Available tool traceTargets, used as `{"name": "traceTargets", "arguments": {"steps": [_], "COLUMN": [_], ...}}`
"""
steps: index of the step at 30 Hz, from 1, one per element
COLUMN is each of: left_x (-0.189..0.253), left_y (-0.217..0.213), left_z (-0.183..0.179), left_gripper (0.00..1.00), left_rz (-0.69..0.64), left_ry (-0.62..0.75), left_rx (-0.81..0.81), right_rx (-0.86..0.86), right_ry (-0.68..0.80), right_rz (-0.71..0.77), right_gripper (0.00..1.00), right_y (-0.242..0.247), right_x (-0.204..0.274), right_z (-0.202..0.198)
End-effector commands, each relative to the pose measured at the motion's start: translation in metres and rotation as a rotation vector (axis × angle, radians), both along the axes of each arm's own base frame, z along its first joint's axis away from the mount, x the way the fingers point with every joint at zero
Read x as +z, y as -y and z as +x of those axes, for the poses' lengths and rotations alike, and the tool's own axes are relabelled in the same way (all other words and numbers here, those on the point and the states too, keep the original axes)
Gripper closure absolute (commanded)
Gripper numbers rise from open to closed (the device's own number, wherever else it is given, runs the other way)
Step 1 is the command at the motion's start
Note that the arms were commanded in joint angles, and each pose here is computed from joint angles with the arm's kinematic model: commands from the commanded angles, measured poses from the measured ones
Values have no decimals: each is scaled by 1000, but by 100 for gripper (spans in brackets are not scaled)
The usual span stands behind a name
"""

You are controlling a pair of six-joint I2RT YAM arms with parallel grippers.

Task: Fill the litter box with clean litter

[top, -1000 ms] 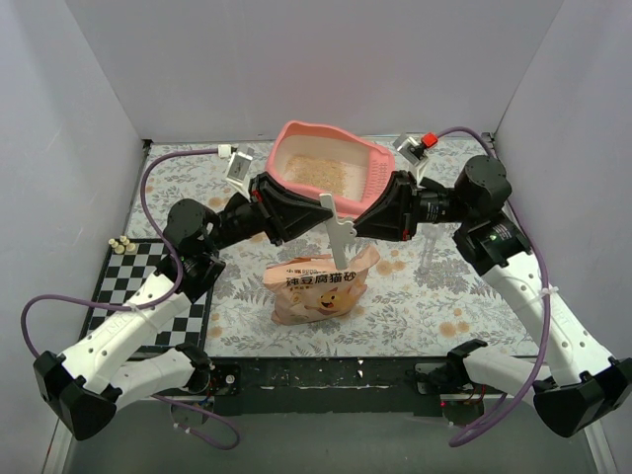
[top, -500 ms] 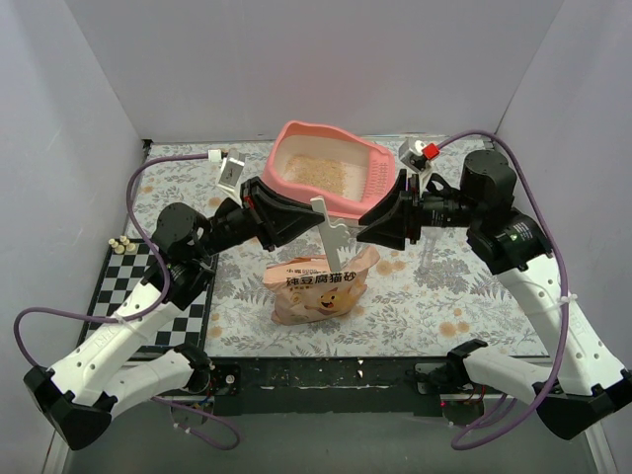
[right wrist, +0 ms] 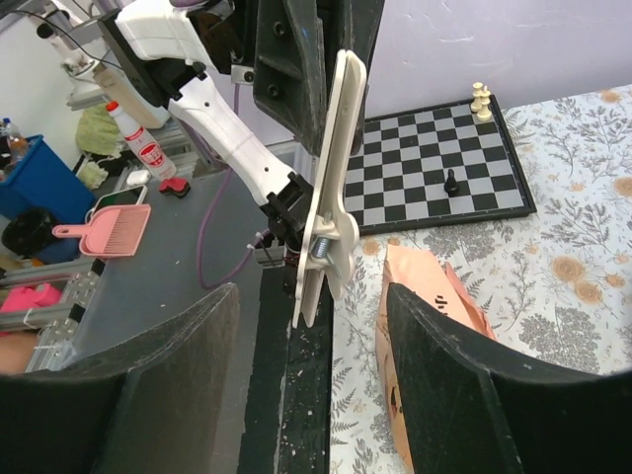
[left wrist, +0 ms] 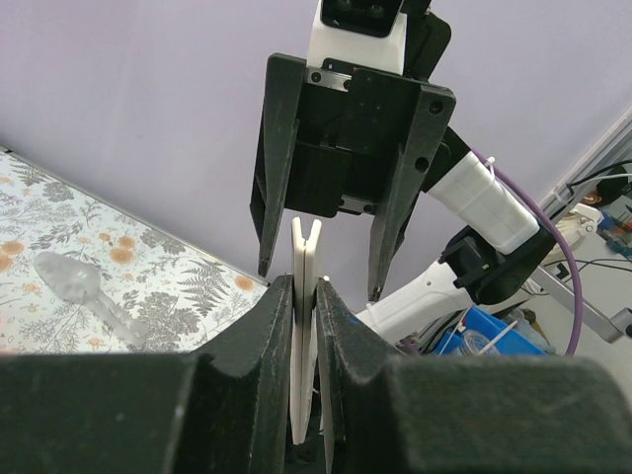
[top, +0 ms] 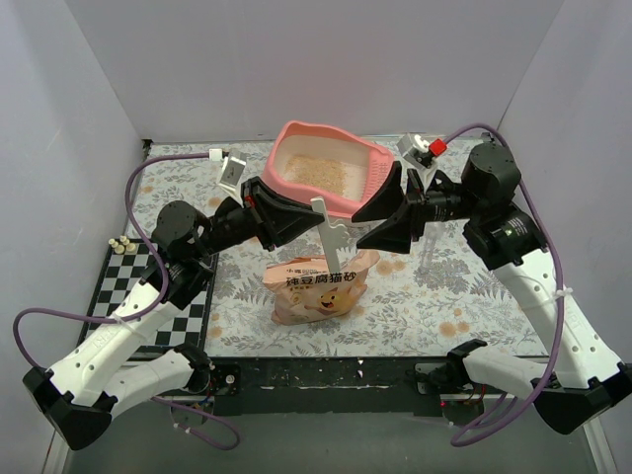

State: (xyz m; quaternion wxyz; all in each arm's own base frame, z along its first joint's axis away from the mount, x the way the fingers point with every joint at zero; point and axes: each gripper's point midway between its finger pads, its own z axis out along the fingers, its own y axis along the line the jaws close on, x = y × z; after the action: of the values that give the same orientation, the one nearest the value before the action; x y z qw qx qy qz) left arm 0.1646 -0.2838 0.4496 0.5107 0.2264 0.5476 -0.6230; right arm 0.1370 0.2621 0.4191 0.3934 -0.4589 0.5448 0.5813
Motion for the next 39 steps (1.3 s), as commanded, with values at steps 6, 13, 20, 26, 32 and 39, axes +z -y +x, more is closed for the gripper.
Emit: {"name": "traceTargets", "arguments": {"steps": [6, 13, 20, 26, 32, 39], "left_x": [21, 22, 23, 23, -21, -97], "left_y": [-6, -6, -7, -15, -24, -34], "left_z": [-8, -7, -10, -17, -20, -13], "left_gripper": [100, 100, 100, 67, 41, 38], "left_rz": [-33, -38, -46, -35, 137, 359], "left_ry": [53, 51, 56, 105, 98, 46], "left_rx": [-5, -4, -7, 10, 49, 101], "right_rx": [45, 62, 64, -20, -104, -237], "right_ry": [17, 1, -9, -1, 35, 114], "right_rz": [43, 36, 29, -1, -35, -173], "right_gripper": [29, 29, 66, 99, 99, 99], "right_y": [-16, -28, -32, -31, -24, -4], "right_x": [12, 7, 4, 0, 2, -11], "right_z": [2, -2, -3, 8, 16, 37]}}
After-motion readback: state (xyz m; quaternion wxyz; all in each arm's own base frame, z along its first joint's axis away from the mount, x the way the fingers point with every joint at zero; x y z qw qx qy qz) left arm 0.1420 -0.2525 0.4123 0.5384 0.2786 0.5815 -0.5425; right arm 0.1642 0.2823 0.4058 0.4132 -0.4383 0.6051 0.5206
